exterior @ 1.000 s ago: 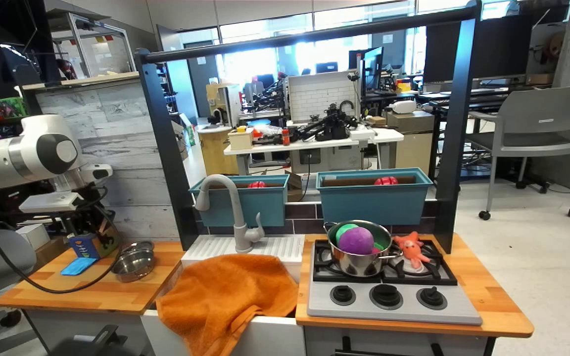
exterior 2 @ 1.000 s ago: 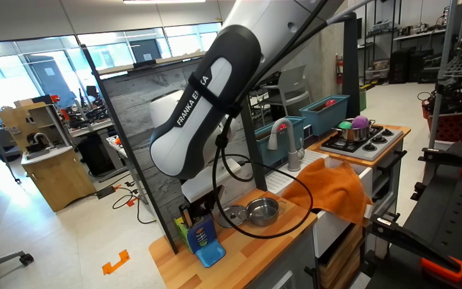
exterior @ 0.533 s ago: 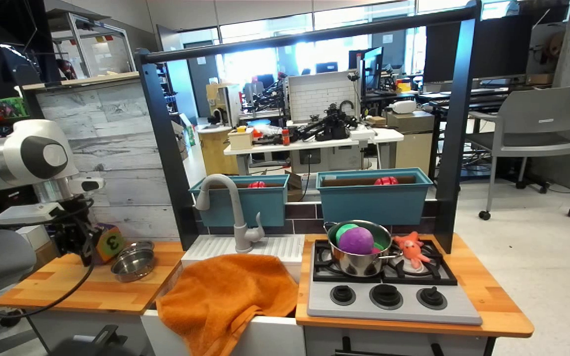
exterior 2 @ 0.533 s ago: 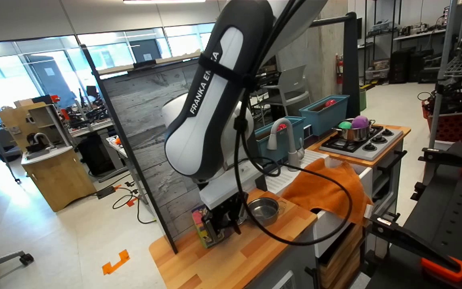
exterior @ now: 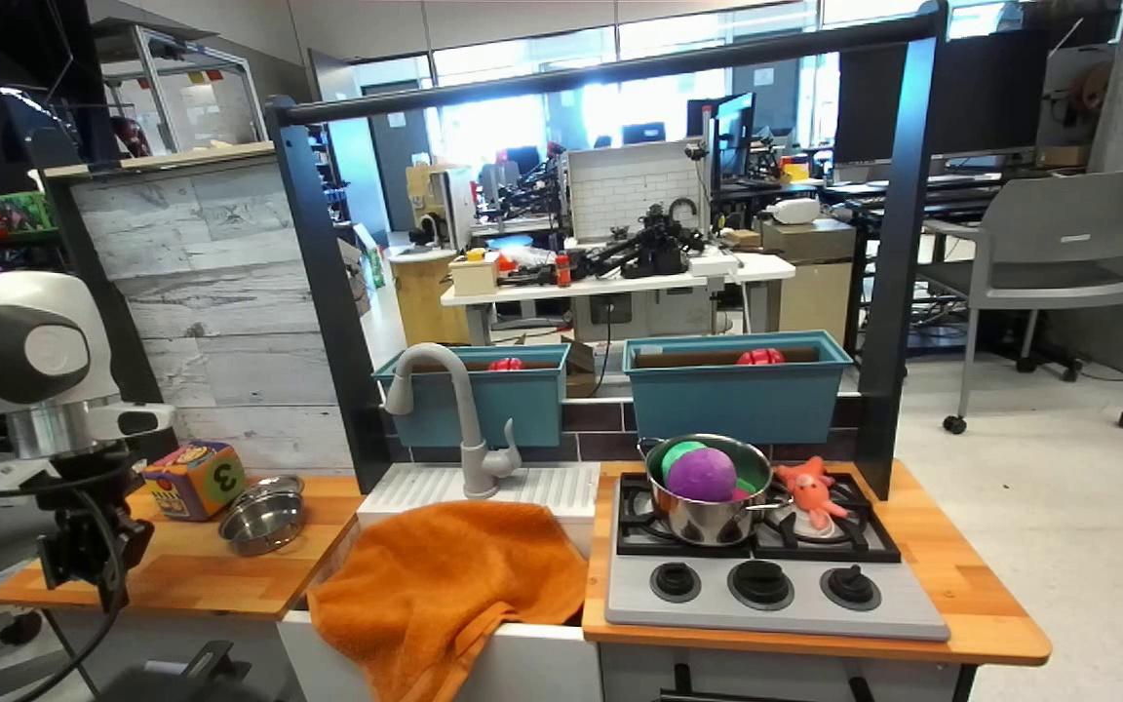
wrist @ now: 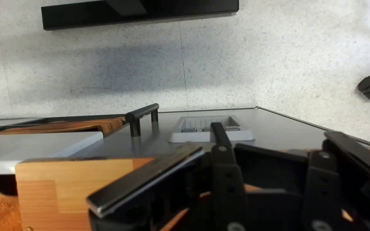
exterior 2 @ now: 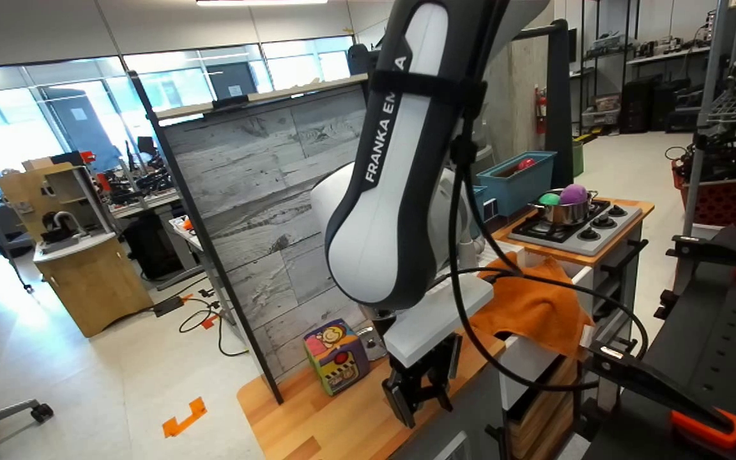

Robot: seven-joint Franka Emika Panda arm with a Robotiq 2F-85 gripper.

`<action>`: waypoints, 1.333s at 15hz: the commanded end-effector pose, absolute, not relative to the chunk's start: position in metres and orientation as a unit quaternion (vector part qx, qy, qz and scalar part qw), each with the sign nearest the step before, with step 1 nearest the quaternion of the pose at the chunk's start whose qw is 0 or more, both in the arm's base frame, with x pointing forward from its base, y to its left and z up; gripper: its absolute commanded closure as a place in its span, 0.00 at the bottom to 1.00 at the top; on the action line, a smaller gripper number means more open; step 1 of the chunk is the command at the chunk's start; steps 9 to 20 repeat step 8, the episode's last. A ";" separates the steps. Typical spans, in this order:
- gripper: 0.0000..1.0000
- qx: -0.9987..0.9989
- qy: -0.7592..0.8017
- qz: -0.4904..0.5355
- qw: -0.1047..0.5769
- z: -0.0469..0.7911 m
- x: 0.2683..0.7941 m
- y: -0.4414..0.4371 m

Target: Turn the box

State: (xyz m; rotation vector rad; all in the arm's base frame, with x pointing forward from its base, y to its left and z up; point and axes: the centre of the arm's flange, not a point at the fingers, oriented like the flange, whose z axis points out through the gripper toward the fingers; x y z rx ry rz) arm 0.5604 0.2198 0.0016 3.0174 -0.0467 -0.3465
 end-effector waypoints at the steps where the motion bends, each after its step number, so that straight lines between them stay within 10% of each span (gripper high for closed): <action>1: 0.75 0.995 -0.019 -0.088 0.048 0.042 0.492 0.193; 3: 0.92 0.994 -0.016 -0.097 0.048 0.012 0.534 0.209; 6: 0.74 0.994 -0.019 -0.093 0.051 0.026 0.518 0.200; 20: 0.74 0.994 -0.020 -0.092 0.051 0.030 0.516 0.199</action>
